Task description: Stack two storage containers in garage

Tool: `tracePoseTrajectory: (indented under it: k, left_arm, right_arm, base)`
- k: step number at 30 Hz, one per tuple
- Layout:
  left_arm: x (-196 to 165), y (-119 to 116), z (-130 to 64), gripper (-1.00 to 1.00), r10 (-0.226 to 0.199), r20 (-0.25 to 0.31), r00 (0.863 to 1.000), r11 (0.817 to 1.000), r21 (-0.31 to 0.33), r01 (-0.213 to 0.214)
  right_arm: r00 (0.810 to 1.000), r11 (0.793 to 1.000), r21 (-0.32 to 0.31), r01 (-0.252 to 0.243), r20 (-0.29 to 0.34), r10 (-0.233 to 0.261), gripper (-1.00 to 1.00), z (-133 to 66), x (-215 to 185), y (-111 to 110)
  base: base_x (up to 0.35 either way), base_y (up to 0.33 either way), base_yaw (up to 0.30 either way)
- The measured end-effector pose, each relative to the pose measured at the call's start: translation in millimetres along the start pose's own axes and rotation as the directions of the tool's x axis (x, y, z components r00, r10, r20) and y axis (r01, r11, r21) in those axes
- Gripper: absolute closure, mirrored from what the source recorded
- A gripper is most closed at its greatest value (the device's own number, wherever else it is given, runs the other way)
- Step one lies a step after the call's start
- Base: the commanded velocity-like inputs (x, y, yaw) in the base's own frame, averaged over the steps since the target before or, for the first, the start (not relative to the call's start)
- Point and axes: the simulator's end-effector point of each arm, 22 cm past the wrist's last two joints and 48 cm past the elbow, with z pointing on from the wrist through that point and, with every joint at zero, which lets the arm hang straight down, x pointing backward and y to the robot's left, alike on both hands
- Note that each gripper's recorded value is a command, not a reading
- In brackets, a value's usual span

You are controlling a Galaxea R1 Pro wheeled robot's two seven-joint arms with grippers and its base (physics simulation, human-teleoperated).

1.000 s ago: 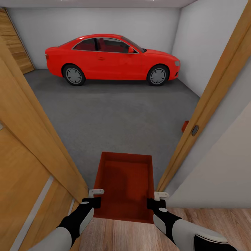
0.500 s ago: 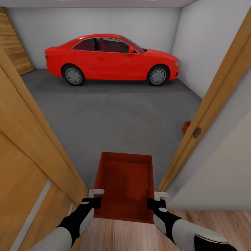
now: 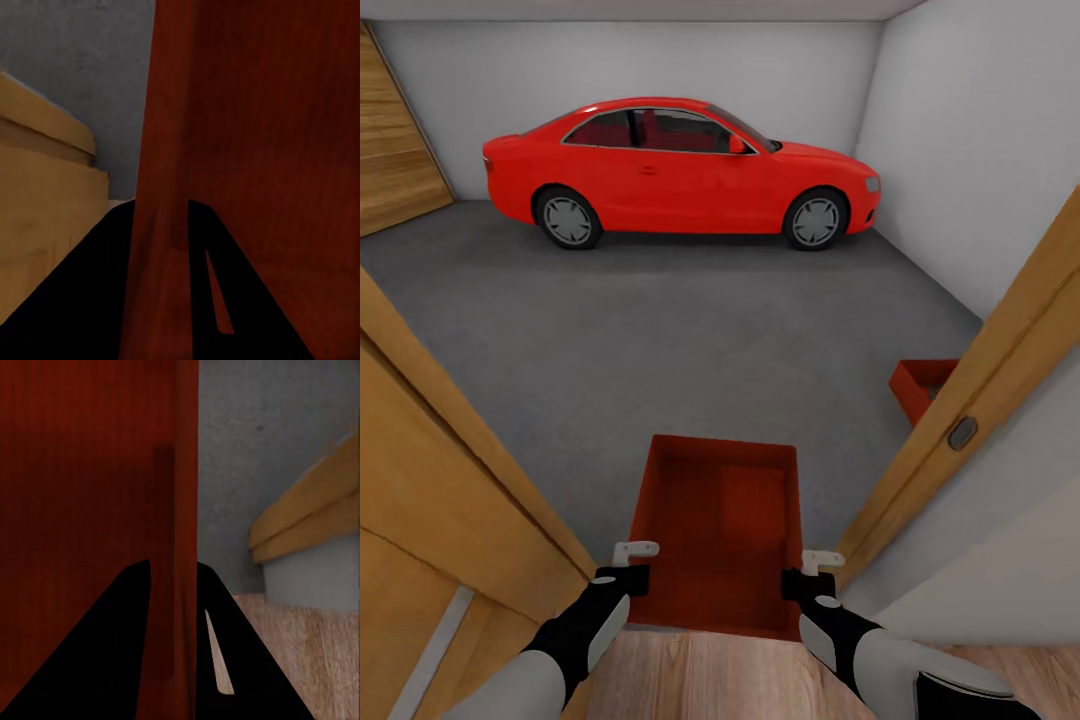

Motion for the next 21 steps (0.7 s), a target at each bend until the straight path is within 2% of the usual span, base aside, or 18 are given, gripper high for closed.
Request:
tracePoseTrajectory:
  k: [21]
  left_arm:
    - [0.2, -0.1, 0.1, 1.0, -0.001, 0.0, 1.0, 1.0, 0.0, 0.001]
  right_arm:
    - [1.0, 1.0, 0.0, 0.001, 0.0, -0.001, 1.0, 0.0, 0.0, -0.1]
  base:
    - [0.322, 0.0, 0.0]
